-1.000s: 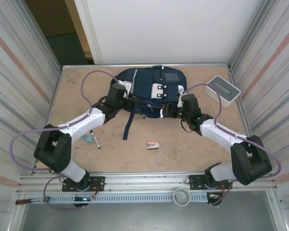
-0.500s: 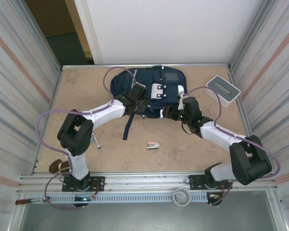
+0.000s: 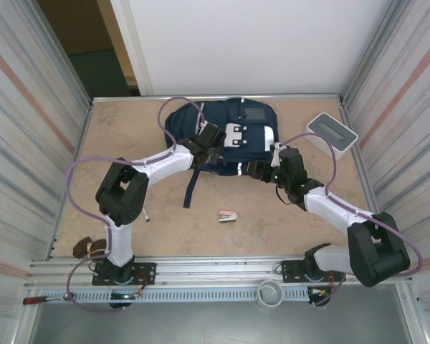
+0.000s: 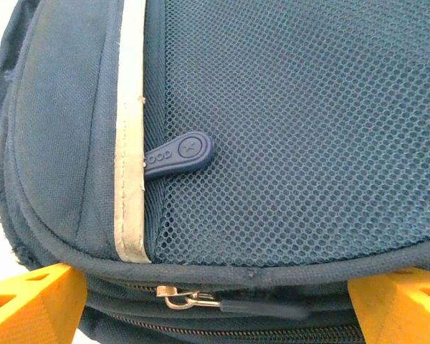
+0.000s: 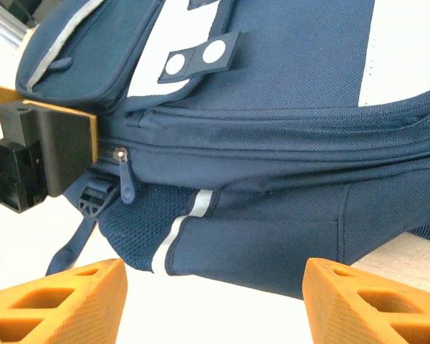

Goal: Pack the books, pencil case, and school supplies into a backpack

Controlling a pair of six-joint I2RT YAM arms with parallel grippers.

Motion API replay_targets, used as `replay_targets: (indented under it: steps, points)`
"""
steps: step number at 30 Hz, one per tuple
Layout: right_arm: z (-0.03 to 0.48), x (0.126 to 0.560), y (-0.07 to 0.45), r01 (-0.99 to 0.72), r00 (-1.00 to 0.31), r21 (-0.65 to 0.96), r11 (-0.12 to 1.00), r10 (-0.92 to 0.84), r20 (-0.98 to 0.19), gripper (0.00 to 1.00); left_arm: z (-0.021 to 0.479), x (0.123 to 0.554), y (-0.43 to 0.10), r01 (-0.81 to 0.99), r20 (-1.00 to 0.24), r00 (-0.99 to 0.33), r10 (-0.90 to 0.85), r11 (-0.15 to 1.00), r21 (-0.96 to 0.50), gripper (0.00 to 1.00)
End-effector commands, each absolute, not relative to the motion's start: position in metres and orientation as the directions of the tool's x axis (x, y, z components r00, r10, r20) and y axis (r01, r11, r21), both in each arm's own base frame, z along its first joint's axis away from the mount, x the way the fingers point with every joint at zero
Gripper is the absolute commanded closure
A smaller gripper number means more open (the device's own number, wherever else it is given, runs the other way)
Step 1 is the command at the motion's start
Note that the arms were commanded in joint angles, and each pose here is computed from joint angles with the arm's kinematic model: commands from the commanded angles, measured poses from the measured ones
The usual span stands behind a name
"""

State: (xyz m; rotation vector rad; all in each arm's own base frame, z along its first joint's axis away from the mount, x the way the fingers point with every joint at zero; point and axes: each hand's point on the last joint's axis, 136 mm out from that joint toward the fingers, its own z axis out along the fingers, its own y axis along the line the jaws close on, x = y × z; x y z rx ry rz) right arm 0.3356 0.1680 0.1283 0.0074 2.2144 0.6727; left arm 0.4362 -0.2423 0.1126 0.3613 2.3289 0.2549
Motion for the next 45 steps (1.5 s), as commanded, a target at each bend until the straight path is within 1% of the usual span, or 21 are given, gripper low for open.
replay_targets:
  steps: [1,5,10,15,19,22,30,35,42,45]
  points:
    - [0.135,0.334,0.170,-0.239,-0.659,0.475,0.847,0.218,-0.720,0.36,0.131,0.446,-0.239,0.109,-0.702,-0.651,0.290,0.950,0.291,0.14]
    - [0.137,0.331,0.174,-0.248,-0.652,0.468,0.848,0.211,-0.728,0.35,0.133,0.441,-0.234,0.097,-0.708,-0.650,0.276,0.954,0.284,0.31]
    - [0.142,0.327,0.179,-0.263,-0.638,0.449,0.854,0.195,-0.745,0.35,0.136,0.434,-0.227,0.087,-0.711,-0.654,0.256,0.960,0.266,0.36]
    - [0.144,0.325,0.182,-0.269,-0.628,0.438,0.858,0.188,-0.755,0.35,0.132,0.430,-0.218,0.086,-0.703,-0.669,0.239,0.965,0.247,0.45]
    - [0.143,0.323,0.183,-0.272,-0.627,0.422,0.865,0.173,-0.759,0.35,0.127,0.428,-0.213,0.091,-0.697,-0.683,0.218,0.972,0.215,0.55]
    - [0.143,0.324,0.179,-0.261,-0.621,0.403,0.877,0.167,-0.766,0.35,0.126,0.426,-0.214,0.101,-0.699,-0.683,0.214,0.975,0.200,0.59]
    - [0.139,0.326,0.177,-0.253,-0.623,0.394,0.884,0.162,-0.765,0.35,0.119,0.428,-0.220,0.138,-0.692,-0.691,0.210,0.978,0.158,0.79]
    - [0.138,0.327,0.175,-0.248,-0.622,0.386,0.889,0.159,-0.767,0.34,0.109,0.426,-0.222,0.150,-0.679,-0.704,0.208,0.978,0.144,0.86]
    - [0.134,0.328,0.172,-0.230,-0.628,0.382,0.895,0.164,-0.761,0.34,0.105,0.419,-0.221,0.161,-0.688,-0.700,0.193,0.981,0.111,1.00]
    - [0.132,0.330,0.167,-0.181,-0.634,0.402,0.897,0.206,-0.745,0.32,0.110,0.414,-0.227,0.194,-0.711,-0.680,0.180,0.979,0.062,1.00]
